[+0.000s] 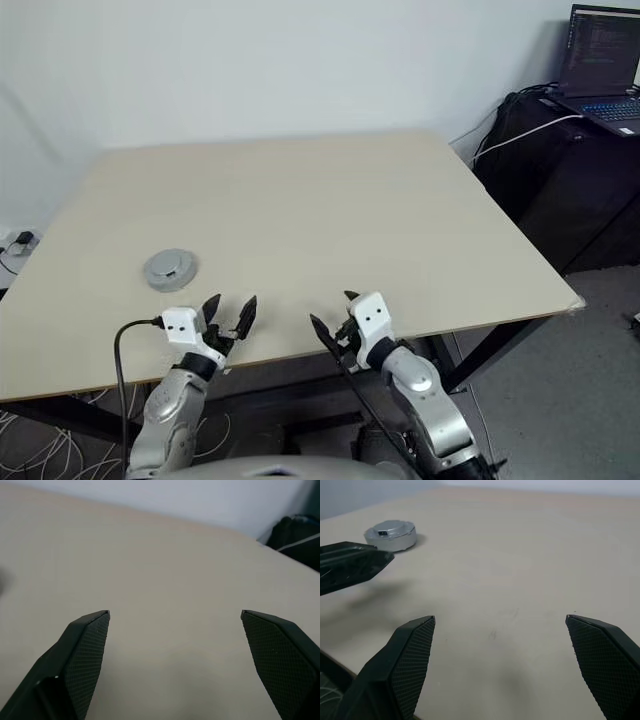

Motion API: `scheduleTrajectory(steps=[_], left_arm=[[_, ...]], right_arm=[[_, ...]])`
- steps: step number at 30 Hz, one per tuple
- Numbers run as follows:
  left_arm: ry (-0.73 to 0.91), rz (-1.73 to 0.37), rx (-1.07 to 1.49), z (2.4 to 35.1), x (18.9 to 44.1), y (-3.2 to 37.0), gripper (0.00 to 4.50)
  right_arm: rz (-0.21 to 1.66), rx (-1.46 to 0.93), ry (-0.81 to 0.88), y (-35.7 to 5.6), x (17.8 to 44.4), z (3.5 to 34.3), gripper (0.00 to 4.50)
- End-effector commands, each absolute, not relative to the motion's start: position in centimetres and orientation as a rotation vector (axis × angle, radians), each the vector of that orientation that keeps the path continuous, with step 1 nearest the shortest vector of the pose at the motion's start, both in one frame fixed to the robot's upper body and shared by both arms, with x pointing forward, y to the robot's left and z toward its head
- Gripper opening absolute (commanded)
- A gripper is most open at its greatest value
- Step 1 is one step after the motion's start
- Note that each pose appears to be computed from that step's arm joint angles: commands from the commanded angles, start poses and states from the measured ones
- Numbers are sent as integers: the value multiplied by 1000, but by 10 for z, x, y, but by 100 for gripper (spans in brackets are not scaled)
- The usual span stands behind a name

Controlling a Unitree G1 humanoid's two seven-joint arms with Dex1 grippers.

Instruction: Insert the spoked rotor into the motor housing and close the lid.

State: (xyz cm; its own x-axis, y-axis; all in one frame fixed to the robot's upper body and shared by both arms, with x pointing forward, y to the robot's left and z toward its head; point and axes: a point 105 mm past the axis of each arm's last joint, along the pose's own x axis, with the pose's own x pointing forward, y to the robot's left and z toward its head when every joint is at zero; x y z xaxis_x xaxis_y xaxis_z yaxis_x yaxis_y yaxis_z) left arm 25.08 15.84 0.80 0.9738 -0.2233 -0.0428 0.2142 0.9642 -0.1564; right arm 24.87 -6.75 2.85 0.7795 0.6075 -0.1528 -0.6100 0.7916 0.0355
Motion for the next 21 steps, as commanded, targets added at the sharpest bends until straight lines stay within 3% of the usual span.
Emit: scheduleTrajectory(steps=[1,11,21], left_arm=[[-42,-270,-60,21,251,152,445],[-92,-271,-42,19,243,144,445],[-127,-258,-37,30,243,154,445]], right_arm=[[628,-8,60,-72,253,41,450],[429,-17,-7,-94,255,40,450],[375,-32,8,-101,253,35,450]])
